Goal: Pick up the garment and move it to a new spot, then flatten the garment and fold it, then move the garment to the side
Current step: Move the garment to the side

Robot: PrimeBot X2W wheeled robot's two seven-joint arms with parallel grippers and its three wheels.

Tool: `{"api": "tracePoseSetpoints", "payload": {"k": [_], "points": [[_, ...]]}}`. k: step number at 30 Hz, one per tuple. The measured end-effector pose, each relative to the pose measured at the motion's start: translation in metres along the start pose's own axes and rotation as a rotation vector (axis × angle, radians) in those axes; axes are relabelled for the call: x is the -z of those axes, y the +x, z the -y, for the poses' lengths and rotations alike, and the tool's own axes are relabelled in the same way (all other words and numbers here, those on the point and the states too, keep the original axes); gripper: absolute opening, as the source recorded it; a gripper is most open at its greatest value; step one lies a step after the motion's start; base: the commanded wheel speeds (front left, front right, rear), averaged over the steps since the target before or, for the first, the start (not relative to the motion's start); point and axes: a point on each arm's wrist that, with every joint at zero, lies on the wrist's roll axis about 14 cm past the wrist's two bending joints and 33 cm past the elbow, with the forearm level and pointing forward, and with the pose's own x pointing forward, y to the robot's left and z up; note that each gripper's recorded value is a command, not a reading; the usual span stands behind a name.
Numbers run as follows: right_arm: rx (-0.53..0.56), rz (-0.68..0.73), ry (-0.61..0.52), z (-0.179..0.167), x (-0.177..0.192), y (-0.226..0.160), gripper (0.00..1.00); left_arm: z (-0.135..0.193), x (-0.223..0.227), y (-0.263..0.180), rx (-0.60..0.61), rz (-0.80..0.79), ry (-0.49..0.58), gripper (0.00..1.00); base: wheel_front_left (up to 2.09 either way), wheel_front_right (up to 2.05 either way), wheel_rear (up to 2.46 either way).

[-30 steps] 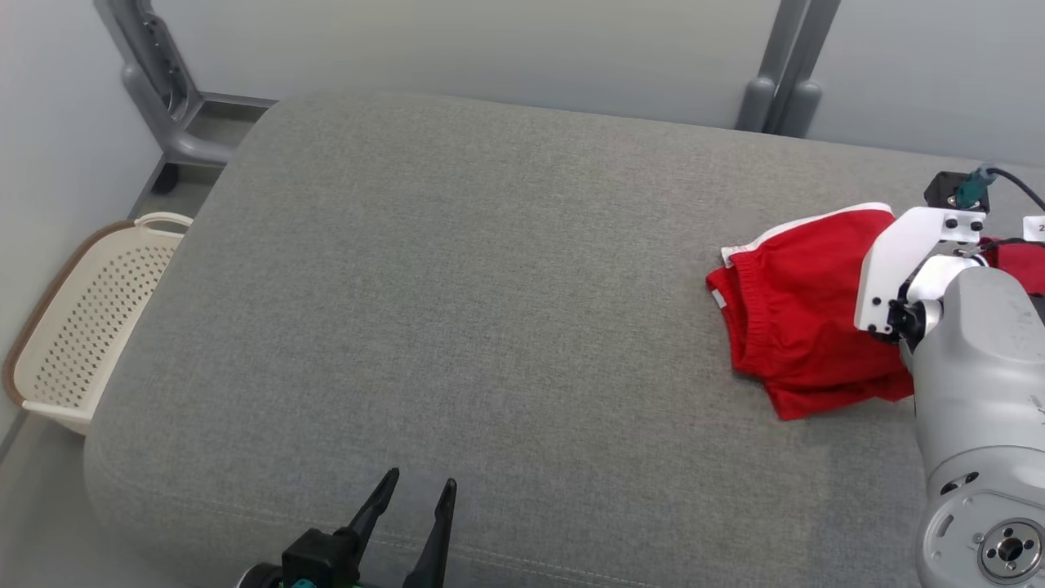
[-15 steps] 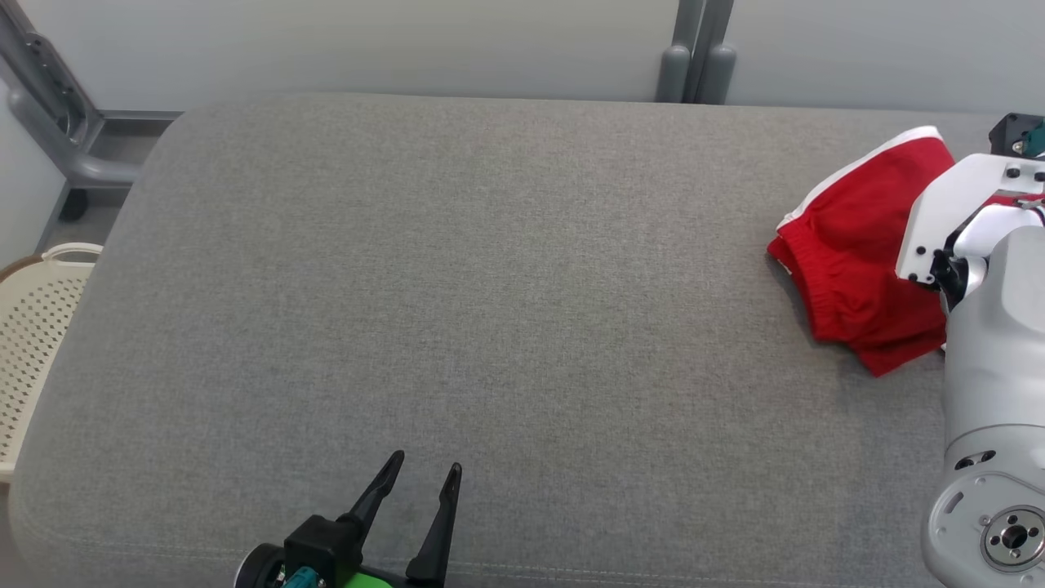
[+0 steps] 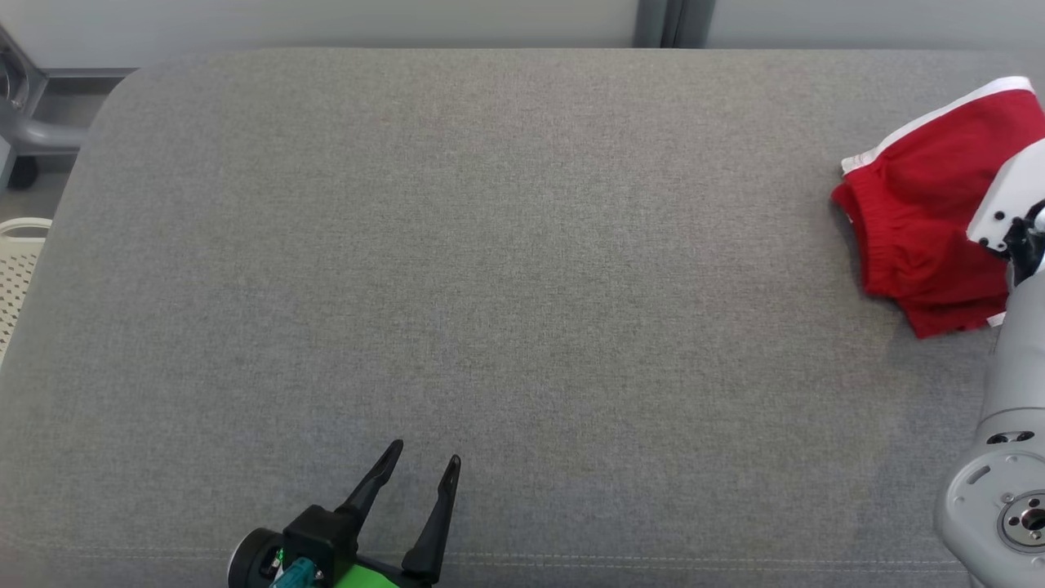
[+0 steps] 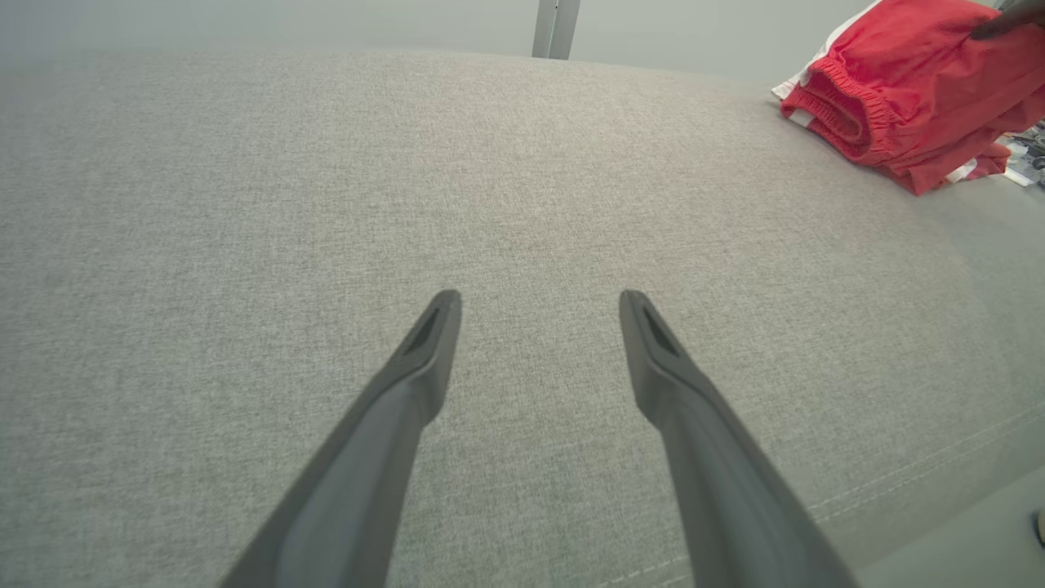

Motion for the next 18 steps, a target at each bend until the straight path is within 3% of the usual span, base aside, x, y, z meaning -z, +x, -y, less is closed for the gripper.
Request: {"api": "tracePoseSetpoints", "payload": {"k": [9, 18], "points": [[0.105, 0.000, 0.116, 0.037, 0.012, 0.014, 0.00, -0.006, 0.006, 0.008, 0.014, -0.040, 0.020, 1.00, 0.00, 0.00, 0.00], [0.193, 0.021, 0.087, 0.060, 0.021, 0.026, 0.00, -0.011, 0.012, 0.016, 0.021, -0.073, 0.032, 1.00, 0.00, 0.00, 0.00]]}}
